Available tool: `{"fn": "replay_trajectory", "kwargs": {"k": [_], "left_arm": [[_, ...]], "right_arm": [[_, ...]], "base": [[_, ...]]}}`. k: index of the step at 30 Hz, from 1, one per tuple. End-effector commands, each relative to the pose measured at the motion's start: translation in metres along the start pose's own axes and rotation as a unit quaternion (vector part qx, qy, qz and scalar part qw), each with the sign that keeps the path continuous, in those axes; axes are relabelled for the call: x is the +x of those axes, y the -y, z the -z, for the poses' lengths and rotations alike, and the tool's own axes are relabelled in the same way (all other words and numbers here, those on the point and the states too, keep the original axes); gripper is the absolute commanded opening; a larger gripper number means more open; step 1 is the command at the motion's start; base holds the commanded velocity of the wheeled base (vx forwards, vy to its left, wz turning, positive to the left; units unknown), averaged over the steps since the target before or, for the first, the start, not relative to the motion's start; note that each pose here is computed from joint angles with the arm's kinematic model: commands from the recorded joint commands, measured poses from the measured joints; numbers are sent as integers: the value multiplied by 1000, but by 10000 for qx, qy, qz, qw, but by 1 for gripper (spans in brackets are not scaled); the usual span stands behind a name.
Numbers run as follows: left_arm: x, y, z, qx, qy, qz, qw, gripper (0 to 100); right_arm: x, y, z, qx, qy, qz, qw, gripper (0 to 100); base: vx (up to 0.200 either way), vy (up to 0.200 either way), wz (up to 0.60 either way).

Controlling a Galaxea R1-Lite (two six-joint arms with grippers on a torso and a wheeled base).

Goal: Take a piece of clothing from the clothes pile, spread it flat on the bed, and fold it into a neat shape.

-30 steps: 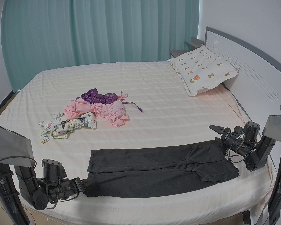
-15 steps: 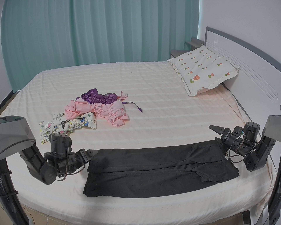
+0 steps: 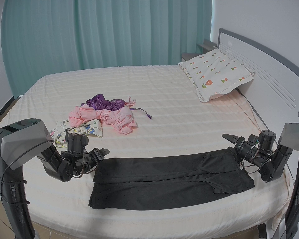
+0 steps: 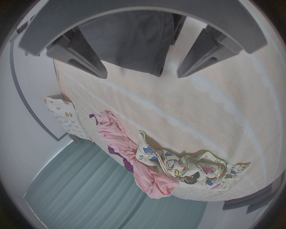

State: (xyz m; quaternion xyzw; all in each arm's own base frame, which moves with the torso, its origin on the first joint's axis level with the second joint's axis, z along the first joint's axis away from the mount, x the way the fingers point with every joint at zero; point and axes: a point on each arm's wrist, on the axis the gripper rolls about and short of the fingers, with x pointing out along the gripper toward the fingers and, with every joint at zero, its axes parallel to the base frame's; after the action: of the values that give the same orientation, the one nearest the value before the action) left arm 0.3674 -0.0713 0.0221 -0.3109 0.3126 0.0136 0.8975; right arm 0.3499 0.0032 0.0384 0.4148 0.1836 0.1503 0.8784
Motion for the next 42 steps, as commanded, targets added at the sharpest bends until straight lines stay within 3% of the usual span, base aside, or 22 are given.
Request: {"fn": "replay_trajectory", "kwargs": {"k": [1,5,6,24,41,42], "left_arm": [[11,-3,4,1,-59,-60,10000,100],[14,-3,3,-3,-33,-56,10000,100],[14,-3,3,-11,-32,-56,10000,0],[14,-10,-12,-118,277,-233,9993,0],[18,-13,-11,-135,250,-272,9992,0],[18,-12,-11,-150,251,-261,9992,100]], "right_arm": [[0,1,1,6,-10,7,10000,100],[0,1,0,4,0,7,10000,100],[0,1,0,4,0,7,10000,100],[2,3,0,12,-3,21,10000,100],[-1,5,-6,-152,98,67,9998,100],[-1,5,-6,-186,93,72,9998,100]], "base": [[0,0,0],[0,0,0],[0,0,0],[0,0,0],[0,0,0],[0,0,0]]}}
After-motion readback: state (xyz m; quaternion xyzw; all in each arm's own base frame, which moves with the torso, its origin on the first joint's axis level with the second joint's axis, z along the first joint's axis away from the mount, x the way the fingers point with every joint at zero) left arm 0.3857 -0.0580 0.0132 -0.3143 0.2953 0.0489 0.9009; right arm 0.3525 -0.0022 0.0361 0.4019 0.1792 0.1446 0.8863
